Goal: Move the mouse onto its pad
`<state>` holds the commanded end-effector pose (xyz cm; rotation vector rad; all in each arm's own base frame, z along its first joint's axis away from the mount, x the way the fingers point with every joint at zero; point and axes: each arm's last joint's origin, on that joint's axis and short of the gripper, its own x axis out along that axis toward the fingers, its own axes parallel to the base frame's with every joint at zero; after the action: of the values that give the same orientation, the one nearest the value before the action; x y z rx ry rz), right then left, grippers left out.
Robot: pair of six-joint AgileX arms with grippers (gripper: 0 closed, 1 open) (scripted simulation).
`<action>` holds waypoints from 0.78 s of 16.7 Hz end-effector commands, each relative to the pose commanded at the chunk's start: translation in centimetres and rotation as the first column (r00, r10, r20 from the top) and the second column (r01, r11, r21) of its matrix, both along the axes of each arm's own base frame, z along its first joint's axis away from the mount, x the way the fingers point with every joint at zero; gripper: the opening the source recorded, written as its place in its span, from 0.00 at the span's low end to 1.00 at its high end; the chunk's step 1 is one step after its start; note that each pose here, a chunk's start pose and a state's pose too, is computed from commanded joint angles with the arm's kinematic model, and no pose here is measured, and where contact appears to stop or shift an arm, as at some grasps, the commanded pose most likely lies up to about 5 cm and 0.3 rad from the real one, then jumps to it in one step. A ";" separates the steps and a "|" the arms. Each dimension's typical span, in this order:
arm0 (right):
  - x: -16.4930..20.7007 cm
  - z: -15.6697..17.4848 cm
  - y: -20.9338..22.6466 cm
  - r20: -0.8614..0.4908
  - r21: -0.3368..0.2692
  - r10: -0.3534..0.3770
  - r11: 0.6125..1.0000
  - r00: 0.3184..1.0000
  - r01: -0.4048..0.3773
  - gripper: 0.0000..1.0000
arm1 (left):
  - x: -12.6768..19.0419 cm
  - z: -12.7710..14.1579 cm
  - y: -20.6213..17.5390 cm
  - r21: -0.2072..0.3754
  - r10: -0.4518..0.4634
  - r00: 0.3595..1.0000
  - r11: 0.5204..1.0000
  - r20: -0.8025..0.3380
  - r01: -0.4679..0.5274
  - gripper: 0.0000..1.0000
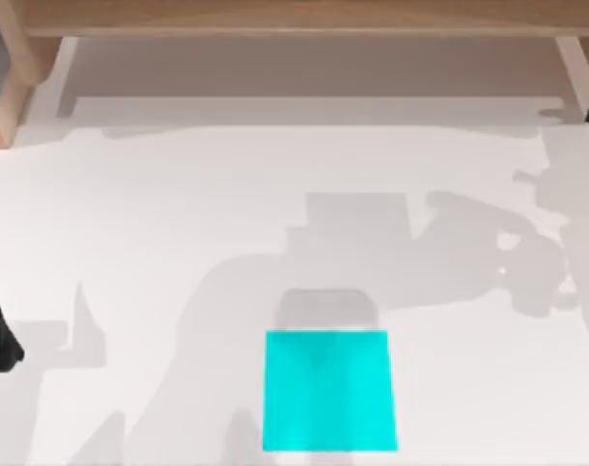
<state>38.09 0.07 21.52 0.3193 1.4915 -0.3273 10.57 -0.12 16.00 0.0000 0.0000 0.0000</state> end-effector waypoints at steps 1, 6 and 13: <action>0.0 0.0 1.6 0.005 0.001 0.014 1.000 1.000 -0.014 0.00 | 0.0 0.0 0.0 0.000 0.000 1.000 1.000 0.000 0.000 1.00; -2.0 -2.0 12.6 -0.055 0.014 0.136 0.991 0.989 -0.136 0.00 | 0.0 0.0 0.0 0.000 0.000 1.000 1.000 0.000 0.000 1.00; -9.7 -4.7 25.6 -0.130 -0.012 0.310 0.949 0.942 -0.314 0.00 | 0.0 0.0 0.0 0.000 0.000 1.000 1.000 0.000 0.000 1.00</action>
<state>28.42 25.64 16.87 0.0318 1.6321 -0.1186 10.57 -0.12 16.00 0.0000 0.0000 0.0000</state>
